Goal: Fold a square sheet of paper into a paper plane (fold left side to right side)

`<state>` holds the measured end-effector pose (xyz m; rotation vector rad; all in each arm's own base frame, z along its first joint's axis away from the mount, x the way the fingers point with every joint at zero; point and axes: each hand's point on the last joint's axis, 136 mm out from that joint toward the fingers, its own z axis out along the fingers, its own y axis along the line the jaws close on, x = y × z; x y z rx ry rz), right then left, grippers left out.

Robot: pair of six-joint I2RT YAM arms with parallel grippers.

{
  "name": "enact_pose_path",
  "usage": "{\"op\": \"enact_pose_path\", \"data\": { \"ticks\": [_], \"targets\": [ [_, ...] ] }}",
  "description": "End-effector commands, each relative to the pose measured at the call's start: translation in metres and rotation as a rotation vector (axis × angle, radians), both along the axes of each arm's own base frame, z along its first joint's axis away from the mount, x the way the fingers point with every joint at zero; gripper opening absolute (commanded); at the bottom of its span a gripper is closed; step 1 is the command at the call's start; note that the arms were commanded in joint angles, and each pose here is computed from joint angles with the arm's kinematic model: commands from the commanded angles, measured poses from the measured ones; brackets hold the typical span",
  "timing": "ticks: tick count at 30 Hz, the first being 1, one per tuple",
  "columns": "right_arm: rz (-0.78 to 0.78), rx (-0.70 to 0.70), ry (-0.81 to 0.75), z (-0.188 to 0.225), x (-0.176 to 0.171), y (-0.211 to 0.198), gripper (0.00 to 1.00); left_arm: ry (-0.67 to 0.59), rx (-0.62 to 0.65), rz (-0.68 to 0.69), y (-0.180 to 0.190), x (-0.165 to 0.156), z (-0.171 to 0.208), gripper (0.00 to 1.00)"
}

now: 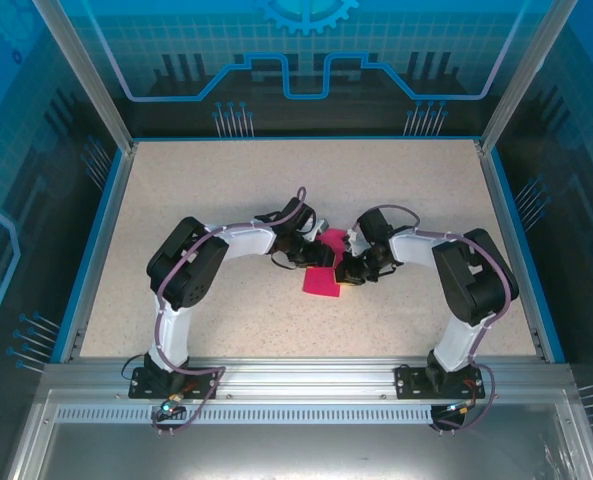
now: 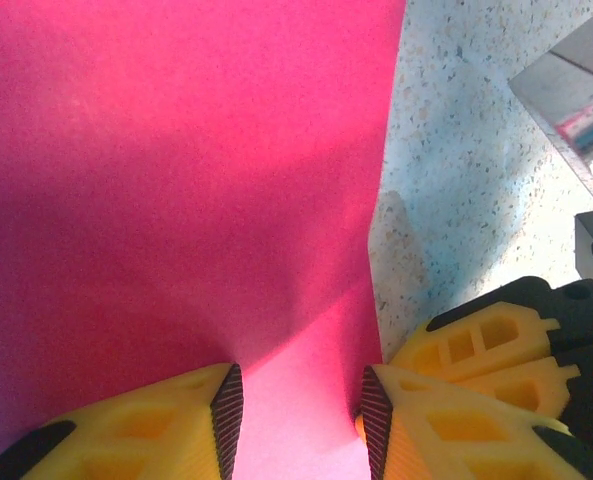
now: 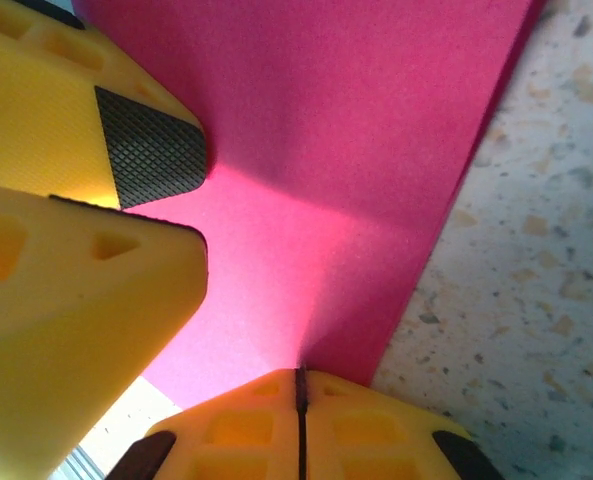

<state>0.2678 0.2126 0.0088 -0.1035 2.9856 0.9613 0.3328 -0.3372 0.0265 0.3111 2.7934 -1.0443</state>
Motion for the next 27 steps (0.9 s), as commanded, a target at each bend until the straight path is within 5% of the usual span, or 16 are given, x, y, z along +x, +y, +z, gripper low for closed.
{"op": "enact_pose_path", "data": {
  "ticks": [1,27],
  "targets": [
    [0.009,-0.178,0.077,-0.035,-0.02,-0.026,0.07,-0.003,-0.012,0.017,0.0,0.013,0.012,0.4],
    [0.068,-0.272,0.094,-0.038,-0.021,-0.038,0.06,0.014,0.02,0.189,0.042,0.072,-0.026,0.4]
  ]
}}
